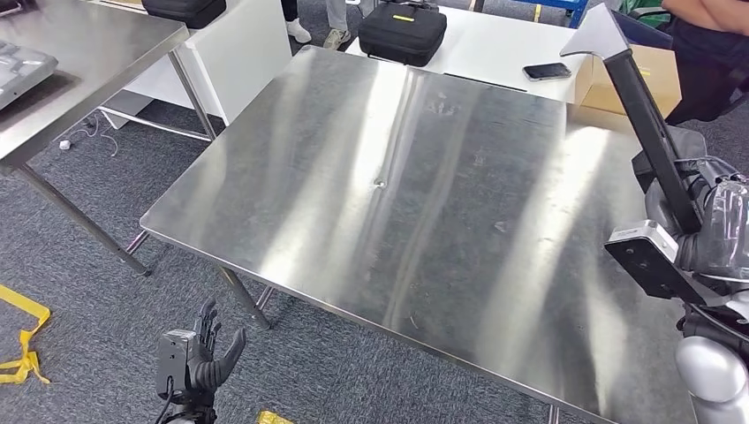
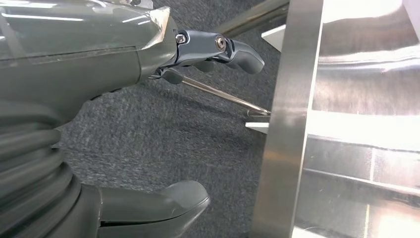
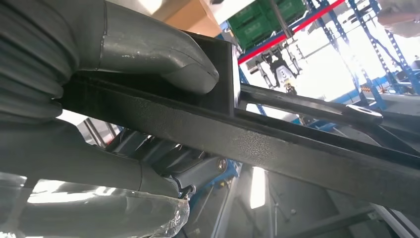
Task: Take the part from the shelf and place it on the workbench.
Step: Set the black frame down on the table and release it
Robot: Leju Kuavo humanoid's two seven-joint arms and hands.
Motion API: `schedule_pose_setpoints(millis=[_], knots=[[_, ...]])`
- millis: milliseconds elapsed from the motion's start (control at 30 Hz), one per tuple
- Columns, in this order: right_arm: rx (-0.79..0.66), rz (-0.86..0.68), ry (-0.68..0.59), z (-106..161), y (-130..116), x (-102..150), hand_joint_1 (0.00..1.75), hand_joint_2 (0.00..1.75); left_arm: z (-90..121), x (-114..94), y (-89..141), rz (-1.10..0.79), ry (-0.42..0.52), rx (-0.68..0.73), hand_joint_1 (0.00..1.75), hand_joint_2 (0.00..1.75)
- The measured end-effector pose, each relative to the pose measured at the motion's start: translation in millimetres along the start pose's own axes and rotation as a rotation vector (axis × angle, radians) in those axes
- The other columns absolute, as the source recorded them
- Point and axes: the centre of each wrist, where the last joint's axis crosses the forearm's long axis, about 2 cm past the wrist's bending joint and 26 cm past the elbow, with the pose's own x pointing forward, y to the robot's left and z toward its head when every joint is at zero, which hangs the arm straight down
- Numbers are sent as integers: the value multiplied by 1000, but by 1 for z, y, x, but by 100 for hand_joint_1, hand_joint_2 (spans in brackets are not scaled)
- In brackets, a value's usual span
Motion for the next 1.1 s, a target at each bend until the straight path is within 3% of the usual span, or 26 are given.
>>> schedule_pose_setpoints(millis=[1100], knots=[[-1,19,28,18,-9,-7,175,175,-1,-6,-2,42,34,-16,0,175]])
